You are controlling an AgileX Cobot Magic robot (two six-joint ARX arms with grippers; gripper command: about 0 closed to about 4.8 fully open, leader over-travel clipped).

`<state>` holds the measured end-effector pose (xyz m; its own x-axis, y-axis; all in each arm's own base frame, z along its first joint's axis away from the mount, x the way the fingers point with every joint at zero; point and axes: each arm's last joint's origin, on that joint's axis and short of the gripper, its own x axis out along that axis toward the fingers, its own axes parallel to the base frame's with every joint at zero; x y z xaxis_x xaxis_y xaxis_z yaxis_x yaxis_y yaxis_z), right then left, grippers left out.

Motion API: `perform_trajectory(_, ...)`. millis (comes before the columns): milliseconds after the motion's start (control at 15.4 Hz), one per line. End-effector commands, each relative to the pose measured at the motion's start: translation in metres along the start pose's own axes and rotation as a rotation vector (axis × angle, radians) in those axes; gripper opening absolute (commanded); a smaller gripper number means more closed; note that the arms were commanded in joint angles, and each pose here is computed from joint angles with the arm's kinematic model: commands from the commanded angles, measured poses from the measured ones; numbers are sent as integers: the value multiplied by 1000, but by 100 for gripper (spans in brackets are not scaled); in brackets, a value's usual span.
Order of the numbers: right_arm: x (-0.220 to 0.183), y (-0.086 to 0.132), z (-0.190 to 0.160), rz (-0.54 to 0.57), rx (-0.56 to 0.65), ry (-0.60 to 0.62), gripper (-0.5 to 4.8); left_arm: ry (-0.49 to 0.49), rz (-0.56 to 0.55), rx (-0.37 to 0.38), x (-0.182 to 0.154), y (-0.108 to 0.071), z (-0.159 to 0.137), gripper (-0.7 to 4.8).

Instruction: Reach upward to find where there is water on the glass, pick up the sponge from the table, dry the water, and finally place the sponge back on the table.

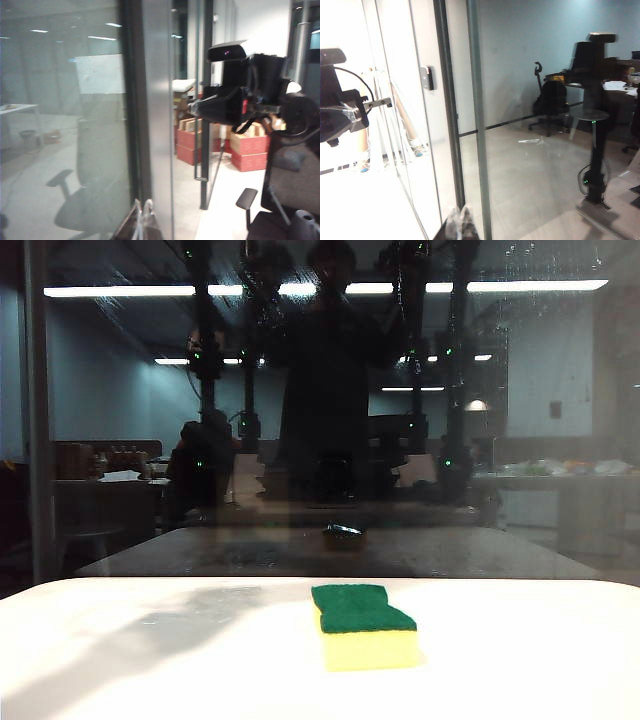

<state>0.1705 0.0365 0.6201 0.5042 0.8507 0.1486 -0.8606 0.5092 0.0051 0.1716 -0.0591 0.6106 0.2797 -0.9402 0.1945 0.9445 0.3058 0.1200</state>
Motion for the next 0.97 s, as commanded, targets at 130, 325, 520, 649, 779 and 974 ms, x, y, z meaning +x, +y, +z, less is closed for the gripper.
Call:
perform_trajectory(130, -2, 3, 3, 3, 12, -15, -6, -15, 3, -13, -1, -2, 3, -5)
perform_trajectory(325, -2, 2, 3, -45, 13, -26, -6, -35, 78, -13, -1, 0, 4, -6)
perform_trajectory(520, -2, -3, 4, -197, 15, -63, -6, -83, 272, -8, -2, 5, 5, -5)
perform_trajectory(649, -3, -6, 5, -304, 15, -89, -6, -104, 376, 8, -3, 8, 5, -6)
perform_trajectory(779, -5, -9, 6, -445, 16, -123, -6, -90, 515, 91, -5, 12, 4, -5)
perform_trajectory(974, -8, -13, 7, -628, -18, -158, -6, -28, 821, 132, -11, 19, -2, -6)
